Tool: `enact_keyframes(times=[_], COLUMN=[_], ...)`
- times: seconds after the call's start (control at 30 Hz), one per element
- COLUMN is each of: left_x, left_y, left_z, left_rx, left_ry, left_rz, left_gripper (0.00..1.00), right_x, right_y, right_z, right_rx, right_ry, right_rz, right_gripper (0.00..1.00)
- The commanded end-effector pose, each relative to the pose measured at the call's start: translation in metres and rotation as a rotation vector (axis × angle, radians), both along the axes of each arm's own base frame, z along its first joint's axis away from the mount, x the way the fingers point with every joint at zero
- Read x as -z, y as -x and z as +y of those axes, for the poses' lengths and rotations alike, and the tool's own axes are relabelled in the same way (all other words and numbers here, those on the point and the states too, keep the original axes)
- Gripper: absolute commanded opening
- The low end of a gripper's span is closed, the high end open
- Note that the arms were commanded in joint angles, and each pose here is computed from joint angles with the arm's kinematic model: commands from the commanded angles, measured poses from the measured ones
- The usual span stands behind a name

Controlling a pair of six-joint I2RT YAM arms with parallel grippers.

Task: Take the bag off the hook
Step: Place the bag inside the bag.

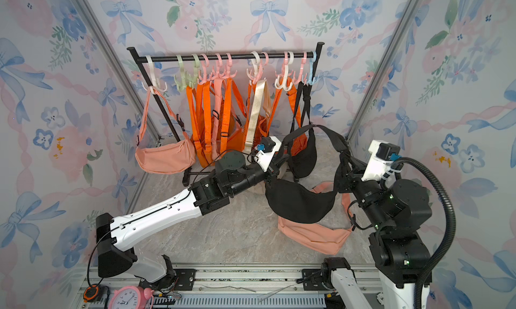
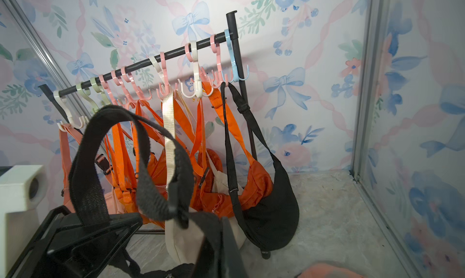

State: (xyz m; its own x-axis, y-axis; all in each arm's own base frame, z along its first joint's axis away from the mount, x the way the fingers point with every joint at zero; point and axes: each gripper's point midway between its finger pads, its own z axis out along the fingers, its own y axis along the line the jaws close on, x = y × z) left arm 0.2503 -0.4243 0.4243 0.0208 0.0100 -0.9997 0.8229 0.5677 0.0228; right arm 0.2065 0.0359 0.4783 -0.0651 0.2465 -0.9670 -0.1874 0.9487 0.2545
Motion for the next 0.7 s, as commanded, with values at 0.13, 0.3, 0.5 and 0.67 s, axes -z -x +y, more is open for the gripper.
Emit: enact_keyframes(times=[0.13, 0.3, 0.5, 0.67], left_x=[-0.009, -0.008, 0.013, 0.064], left_y=[0.04, 0.069, 0.07, 0.047], left_z=[-0.005, -0.015, -0.034, -0.055], left_rx=[0.011, 0.08, 0.126, 0.113], left_ry=[0.035, 0.056, 0.046, 0.01], left_rz=[-0.07, -0.066, -0.005, 0.112], left_gripper=[0.0, 0.0, 0.0, 0.0], right_x=[0.016, 0.022, 0.055, 0.097], right_y=[0.041, 0.064, 0.06, 0.027], right_z=[-0.027, -0.044, -0.066, -0.079], right_rx=[0.146, 0.228, 0.358, 0.443], right_ry=[0.047, 0.08, 0.123, 0.17], right_rz=[0.013, 0.025, 0.12, 0.221], right_gripper=[0.0, 0.0, 0.0, 0.0])
